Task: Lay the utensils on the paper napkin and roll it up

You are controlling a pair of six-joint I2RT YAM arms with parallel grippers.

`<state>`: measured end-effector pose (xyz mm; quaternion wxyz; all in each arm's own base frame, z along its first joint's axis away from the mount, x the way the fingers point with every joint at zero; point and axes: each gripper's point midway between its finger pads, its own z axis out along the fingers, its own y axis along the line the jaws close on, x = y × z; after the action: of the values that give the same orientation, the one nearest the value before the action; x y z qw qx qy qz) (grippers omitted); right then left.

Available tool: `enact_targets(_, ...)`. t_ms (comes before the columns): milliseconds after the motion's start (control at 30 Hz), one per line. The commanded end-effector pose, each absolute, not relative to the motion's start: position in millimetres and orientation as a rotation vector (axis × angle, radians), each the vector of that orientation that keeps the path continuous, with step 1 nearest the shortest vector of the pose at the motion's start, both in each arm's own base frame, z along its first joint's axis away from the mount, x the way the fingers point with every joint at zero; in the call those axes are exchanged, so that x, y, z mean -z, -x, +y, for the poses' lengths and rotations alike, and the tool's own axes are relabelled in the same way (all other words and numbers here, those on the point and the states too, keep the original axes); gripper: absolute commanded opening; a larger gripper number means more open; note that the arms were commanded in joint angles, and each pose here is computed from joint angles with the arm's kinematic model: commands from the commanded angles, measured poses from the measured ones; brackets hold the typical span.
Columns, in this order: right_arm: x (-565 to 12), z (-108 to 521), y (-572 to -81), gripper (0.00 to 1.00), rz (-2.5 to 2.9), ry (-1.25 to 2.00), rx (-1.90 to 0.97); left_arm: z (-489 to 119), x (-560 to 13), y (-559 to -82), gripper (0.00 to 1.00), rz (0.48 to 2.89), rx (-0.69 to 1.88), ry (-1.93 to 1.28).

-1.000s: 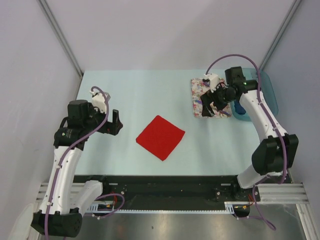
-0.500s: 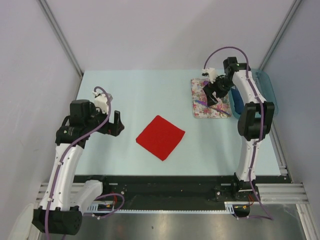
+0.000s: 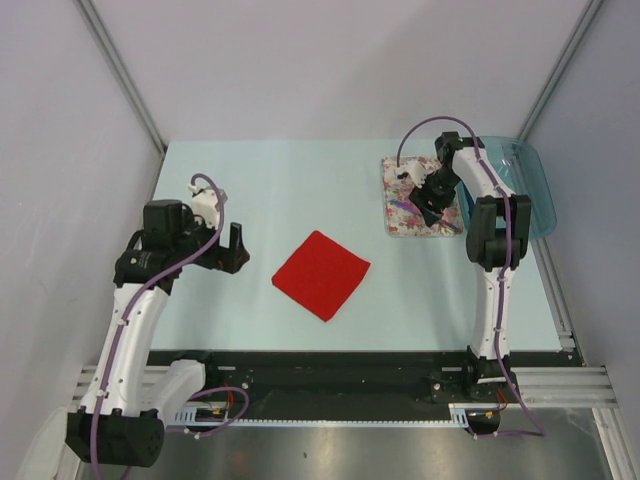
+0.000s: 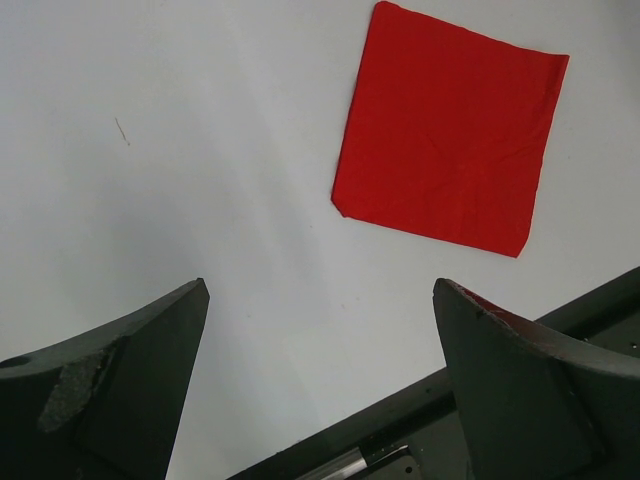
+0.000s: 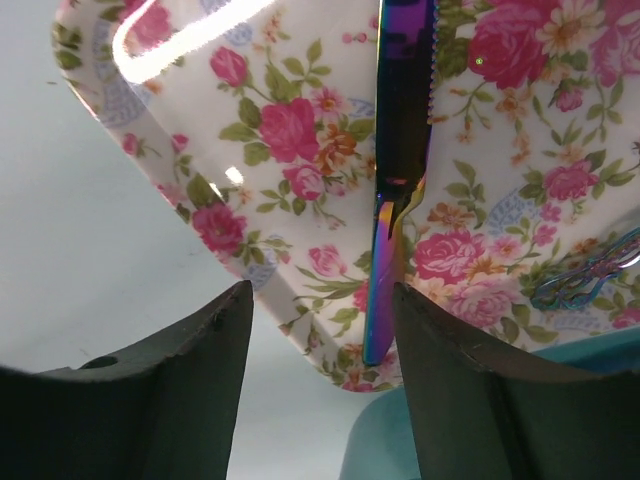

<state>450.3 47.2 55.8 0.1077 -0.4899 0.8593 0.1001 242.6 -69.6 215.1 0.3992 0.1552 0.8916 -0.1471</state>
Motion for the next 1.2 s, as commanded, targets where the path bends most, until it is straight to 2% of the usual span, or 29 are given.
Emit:
enact_targets(0,-52,36,-467,0.61,2.490,1.505,-0.200,-73,-216,-244,1.00,2.239,0.401,-0.424)
enact_targets(500,-25,38,-483,0.55,2.478,1.484,-0.262,-75,-208,-244,1.00,2.259,0.418,-0.430)
enact_targets(800,-1,33,-478,0.43,2.535,1.482,-0.186,-73,-206,-246,1.00,2.263,0.405,-0.417)
enact_targets(933,10,35,-475,0.33,2.530,1.464,-0.089,-71,-206,-248,1.00,2.266,0.391,-0.400)
enact_targets(1167,25,40,-454,0.32,2.571,1.468,-0.167,-70,-206,-248,1.00,2.264,0.390,-0.397)
